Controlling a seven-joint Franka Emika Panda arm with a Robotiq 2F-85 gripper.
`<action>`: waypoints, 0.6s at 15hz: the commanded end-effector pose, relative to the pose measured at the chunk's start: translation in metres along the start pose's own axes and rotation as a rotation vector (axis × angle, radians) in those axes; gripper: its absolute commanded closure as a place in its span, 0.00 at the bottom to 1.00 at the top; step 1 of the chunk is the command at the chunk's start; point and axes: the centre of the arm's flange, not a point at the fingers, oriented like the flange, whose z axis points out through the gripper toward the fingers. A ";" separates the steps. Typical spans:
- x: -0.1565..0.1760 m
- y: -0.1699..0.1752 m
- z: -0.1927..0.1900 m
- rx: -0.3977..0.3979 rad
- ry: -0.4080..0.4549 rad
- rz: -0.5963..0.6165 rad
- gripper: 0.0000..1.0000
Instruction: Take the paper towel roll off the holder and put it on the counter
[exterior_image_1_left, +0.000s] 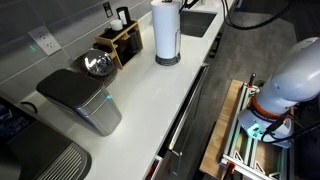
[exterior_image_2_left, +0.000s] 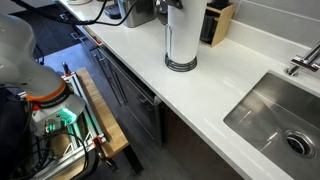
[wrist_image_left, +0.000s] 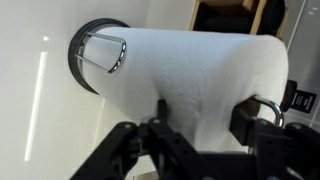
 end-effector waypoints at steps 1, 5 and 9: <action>-0.003 0.002 -0.012 0.013 0.030 0.007 0.66; -0.005 -0.004 -0.023 0.026 0.036 -0.013 0.66; -0.008 -0.014 -0.038 0.009 0.065 -0.060 0.66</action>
